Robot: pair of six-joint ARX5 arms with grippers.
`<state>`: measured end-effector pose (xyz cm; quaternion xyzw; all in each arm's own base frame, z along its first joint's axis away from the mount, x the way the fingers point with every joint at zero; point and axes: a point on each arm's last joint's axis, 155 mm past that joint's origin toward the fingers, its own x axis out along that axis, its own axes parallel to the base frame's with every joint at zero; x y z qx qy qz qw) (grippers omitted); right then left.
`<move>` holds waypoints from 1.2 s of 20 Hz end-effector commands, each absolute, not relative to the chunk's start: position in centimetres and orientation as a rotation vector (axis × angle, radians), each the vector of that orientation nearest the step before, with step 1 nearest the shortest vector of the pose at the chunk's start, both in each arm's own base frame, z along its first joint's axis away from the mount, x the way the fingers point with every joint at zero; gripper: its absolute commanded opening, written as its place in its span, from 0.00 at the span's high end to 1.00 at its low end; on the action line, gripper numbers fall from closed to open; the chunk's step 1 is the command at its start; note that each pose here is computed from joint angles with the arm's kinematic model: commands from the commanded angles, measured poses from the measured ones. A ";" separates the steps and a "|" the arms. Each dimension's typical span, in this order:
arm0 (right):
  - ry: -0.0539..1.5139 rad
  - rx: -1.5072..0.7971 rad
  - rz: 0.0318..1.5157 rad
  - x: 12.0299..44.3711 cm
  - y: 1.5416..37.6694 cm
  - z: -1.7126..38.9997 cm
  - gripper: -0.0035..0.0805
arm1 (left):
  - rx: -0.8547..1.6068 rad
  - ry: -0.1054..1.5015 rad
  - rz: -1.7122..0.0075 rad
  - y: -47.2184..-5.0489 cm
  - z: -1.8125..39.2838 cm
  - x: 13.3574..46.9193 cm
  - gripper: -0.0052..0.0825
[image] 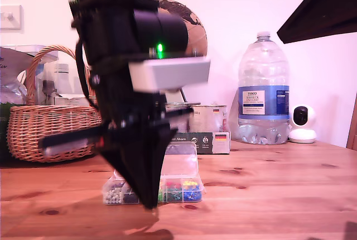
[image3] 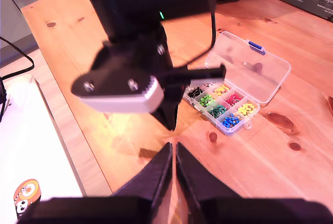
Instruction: Sort the loose pins on the table into their correct compartments
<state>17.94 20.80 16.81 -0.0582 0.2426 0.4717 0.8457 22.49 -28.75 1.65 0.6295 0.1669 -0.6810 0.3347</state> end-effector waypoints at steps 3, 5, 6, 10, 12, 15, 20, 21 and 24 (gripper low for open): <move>0.512 -0.126 1.003 17.8 20.9 16.6 0.97 | 1.631 0.430 -1.734 -28.5 2.8 22.8 0.97; 0.512 -0.126 1.004 17.8 20.9 16.6 0.97 | 1.633 0.432 -1.698 -28.0 3.4 23.6 0.97; 0.512 -0.126 1.004 17.8 20.9 16.6 0.97 | 1.638 0.439 -1.675 -27.6 3.7 24.1 0.97; 0.515 -0.126 1.003 17.8 20.9 16.6 0.97 | 1.629 0.481 -1.591 -25.6 4.4 26.4 0.97; 0.515 -0.126 1.003 17.8 20.9 16.6 0.97 | 1.620 0.490 -1.561 -24.9 4.6 27.3 0.97; 0.516 -0.126 1.003 17.8 20.9 16.5 0.97 | 1.602 0.485 -1.499 -24.2 4.9 29.2 0.97; 0.515 -0.127 1.003 17.8 20.9 16.6 0.97 | 1.580 0.501 -1.436 -22.8 5.0 31.4 0.97; 0.515 -0.127 1.003 17.8 20.9 16.6 0.97 | 1.577 0.507 -1.433 -22.6 4.9 31.5 0.97; 0.514 -0.127 1.003 17.8 20.9 16.6 0.97 | 1.595 0.495 -1.440 -22.5 4.3 31.9 0.97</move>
